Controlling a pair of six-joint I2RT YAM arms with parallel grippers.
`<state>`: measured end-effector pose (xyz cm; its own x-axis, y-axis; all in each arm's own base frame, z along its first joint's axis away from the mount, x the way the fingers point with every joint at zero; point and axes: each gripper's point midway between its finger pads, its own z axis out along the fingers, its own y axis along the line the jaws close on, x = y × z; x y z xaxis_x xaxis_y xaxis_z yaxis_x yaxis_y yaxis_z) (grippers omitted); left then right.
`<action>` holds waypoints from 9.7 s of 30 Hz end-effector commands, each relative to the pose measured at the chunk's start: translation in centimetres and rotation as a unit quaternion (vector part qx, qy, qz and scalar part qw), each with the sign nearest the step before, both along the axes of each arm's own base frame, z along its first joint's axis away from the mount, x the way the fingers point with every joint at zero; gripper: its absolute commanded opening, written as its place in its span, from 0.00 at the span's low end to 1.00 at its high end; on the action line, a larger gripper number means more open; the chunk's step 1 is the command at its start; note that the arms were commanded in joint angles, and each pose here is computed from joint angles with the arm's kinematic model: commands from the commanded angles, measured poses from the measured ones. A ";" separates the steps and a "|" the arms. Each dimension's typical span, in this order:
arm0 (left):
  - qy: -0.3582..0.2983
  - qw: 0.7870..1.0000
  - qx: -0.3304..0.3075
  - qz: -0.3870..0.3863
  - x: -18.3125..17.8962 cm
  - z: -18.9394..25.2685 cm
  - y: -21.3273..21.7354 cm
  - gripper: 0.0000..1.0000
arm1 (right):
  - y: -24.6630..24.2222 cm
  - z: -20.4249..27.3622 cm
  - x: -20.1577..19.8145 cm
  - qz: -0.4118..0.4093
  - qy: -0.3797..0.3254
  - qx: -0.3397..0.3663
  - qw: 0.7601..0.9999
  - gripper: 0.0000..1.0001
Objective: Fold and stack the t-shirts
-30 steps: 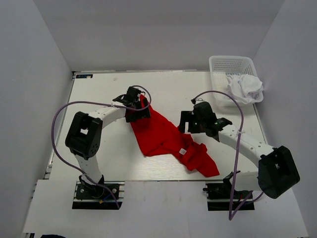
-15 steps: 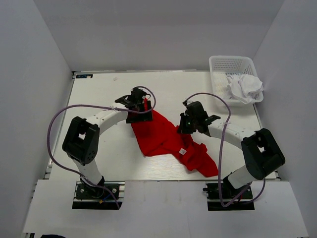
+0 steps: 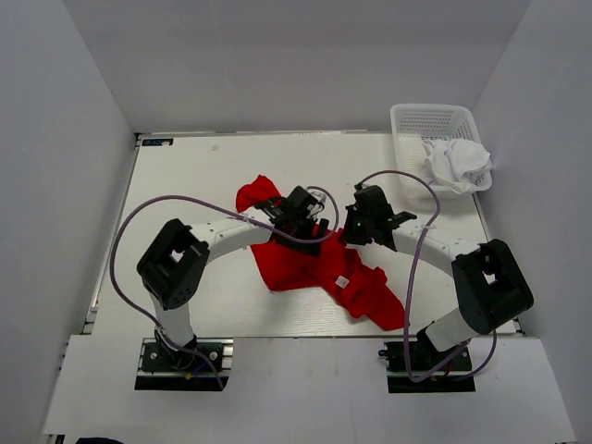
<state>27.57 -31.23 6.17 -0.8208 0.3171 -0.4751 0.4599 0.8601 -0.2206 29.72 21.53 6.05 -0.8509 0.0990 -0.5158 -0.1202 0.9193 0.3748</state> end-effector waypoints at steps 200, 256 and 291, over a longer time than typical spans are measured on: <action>0.036 0.931 -0.055 0.360 0.2 -1.8 19.5 0.00 | -12.8 -5.9 -5.4 -0.156 0.156 -0.140 0.965 0.44; -0.528 0.714 -0.303 0.346 -6.0 51.1 27.8 0.00 | -19.5 62.2 -7.9 -0.218 -0.695 0.018 0.685 0.00; -0.154 0.888 -0.022 0.433 23.7 7.7 25.3 0.99 | -3.9 7.8 20.5 -0.095 -0.141 -0.096 0.981 0.90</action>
<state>51.85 -2.94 13.74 -0.5351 -0.4127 -0.7371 -0.4620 0.8735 -0.1537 52.62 17.26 13.26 -0.6247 0.0383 -0.7799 -0.0472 0.9951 0.0866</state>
